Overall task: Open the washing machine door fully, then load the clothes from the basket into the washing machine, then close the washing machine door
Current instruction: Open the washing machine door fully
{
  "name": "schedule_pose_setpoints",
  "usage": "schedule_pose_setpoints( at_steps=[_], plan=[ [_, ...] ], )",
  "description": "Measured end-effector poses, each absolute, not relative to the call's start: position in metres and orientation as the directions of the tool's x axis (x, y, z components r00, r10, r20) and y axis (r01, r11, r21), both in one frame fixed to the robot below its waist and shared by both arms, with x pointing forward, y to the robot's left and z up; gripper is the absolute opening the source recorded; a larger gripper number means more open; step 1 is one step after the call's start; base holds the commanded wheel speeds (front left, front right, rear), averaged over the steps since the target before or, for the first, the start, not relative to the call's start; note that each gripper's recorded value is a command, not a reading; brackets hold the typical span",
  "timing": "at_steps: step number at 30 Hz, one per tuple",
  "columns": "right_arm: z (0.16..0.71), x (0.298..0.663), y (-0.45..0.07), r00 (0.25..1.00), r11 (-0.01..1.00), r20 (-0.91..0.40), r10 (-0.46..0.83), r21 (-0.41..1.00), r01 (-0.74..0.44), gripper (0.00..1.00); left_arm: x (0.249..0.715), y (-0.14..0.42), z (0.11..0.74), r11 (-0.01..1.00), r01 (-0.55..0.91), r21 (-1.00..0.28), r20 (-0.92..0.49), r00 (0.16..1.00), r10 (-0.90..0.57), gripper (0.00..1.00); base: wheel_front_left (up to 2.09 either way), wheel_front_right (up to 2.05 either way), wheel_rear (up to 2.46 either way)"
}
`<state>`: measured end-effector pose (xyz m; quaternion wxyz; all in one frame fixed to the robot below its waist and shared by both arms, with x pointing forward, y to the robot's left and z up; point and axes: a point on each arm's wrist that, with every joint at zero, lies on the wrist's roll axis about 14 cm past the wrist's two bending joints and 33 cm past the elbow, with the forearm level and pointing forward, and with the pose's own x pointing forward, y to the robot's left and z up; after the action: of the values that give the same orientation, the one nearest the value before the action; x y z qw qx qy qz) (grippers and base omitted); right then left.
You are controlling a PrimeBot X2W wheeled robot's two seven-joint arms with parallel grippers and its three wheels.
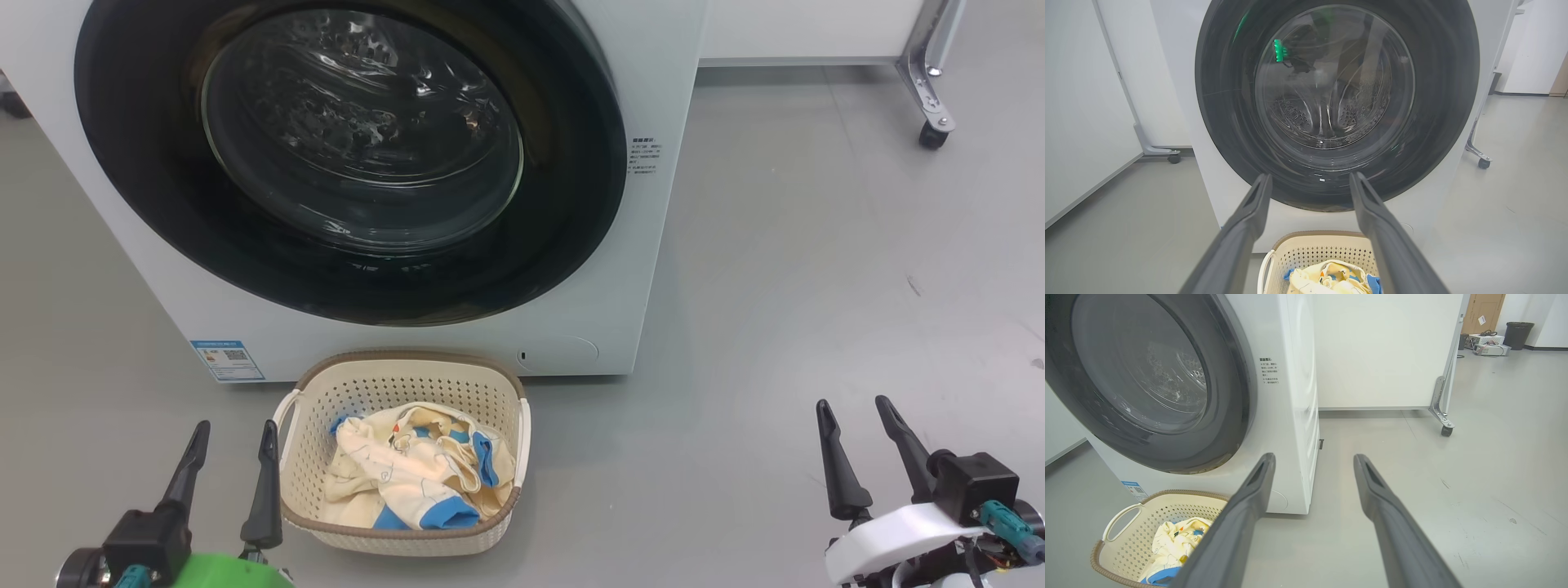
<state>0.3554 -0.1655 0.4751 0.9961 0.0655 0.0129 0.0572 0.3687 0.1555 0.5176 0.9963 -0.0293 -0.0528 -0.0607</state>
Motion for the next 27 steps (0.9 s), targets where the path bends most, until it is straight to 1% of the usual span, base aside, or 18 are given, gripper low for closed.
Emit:
schedule_pose_setpoints(
  at_steps=[18, 19, 20, 21, 27],
  plan=[
    [0.475, 0.355, -0.1651, 0.993, 0.985, -0.018, 0.117, 0.132, -0.113, 1.0, 0.3675, 0.1551, 0.5157, 0.991, 0.124, -0.054, 0.104, 0.988, -0.118, 1.0, 0.02, 0.02, -0.05],
    [0.4749, 0.355, -0.1651, 0.993, 0.985, -0.019, 0.117, 0.132, -0.113, 0.82, 0.3675, 0.1552, 0.5157, 0.991, 0.124, -0.054, 0.103, 0.988, -0.118, 1.0, 0.0, 0.0, 0.0],
    [0.4749, 0.355, -0.165, 0.993, 0.985, -0.019, 0.117, 0.133, -0.113, 0.33, 0.3674, 0.1552, 0.5157, 0.991, 0.124, -0.054, 0.103, 0.988, -0.118, 1.0, 0.0, 0.0, 0.0],
    [0.475, 0.355, -0.1646, 0.993, 0.984, -0.018, 0.118, 0.135, -0.114, 0.0, 0.3674, 0.1553, 0.5157, 0.991, 0.124, -0.054, 0.103, 0.988, -0.118, 1.0, 0.0, 0.0, 0.0],
    [0.4754, 0.355, -0.161, 0.992, 0.983, -0.017, 0.128, 0.138, -0.125, 0.0, 0.3672, 0.1557, 0.5159, 0.991, 0.124, -0.054, 0.104, 0.987, -0.118, 1.0, 0.0, 0.0, 0.0]
  ],
)
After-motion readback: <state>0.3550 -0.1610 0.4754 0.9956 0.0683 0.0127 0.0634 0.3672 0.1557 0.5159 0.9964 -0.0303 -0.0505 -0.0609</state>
